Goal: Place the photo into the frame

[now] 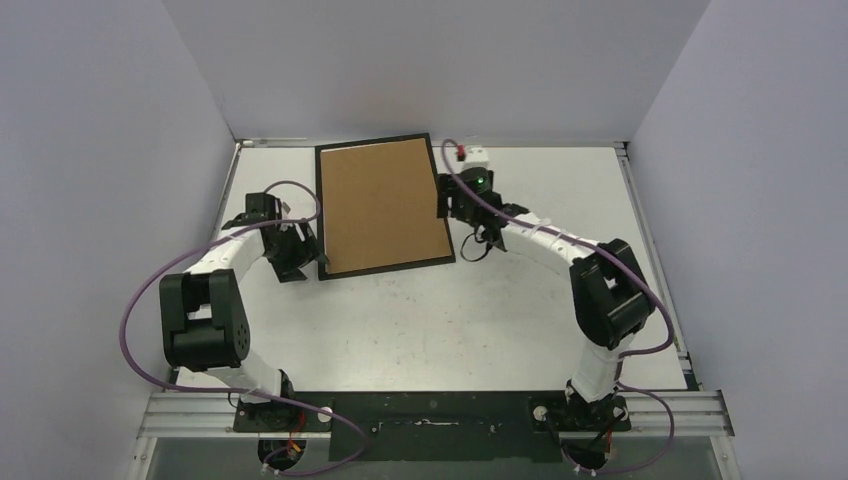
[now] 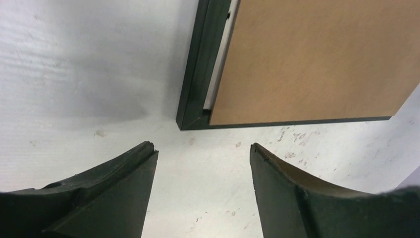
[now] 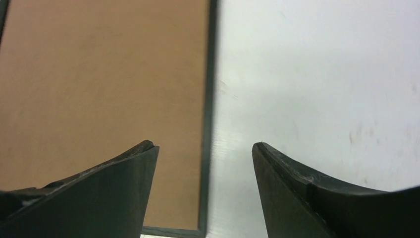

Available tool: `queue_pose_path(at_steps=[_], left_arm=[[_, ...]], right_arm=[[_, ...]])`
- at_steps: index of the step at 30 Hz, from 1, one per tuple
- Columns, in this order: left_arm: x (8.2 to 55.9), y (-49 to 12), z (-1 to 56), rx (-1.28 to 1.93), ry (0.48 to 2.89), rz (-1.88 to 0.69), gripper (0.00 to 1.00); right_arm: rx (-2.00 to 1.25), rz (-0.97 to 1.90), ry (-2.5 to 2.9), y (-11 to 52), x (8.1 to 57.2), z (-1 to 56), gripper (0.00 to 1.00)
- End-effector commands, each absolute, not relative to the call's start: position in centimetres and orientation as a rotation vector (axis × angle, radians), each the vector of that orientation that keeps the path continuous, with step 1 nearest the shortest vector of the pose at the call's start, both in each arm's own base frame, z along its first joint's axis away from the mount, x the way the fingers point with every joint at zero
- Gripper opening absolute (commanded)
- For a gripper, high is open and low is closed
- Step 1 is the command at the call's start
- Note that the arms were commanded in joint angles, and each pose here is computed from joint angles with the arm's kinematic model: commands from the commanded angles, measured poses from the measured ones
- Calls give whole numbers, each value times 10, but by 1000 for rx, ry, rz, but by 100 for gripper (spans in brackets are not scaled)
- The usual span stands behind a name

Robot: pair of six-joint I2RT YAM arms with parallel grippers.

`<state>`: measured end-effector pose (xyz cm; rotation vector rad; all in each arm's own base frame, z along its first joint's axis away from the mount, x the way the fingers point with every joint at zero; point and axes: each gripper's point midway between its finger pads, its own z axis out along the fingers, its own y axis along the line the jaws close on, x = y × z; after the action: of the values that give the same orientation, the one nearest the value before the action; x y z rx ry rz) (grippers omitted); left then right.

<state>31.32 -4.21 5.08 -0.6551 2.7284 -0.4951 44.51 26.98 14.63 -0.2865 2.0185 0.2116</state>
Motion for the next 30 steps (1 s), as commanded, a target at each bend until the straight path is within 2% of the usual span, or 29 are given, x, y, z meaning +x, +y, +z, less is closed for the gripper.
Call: queue_pose_path(at_steps=[1, 5, 9, 18, 25, 30], left_arm=[[357, -33, 78, -608, 2584, -486, 69], [375, -27, 69, -618, 2597, -456, 71], [404, -18, 65, -607, 2568, -414, 72], [466, -16, 44, -588, 2570, -500, 70], [484, -42, 35, -516, 2596, -687, 55], [481, -67, 41, -384, 2627, -726, 49]], right_arm=[[281, 495, 2264, 227, 436, 119, 72], [353, 510, 2304, 208, 433, 96, 85], [317, 634, 2445, 219, 438, 70, 86], [296, 771, 2532, 239, 450, 41, 84], [228, 967, 2560, 263, 437, 36, 77], [149, 1079, 2527, 285, 417, 48, 70]])
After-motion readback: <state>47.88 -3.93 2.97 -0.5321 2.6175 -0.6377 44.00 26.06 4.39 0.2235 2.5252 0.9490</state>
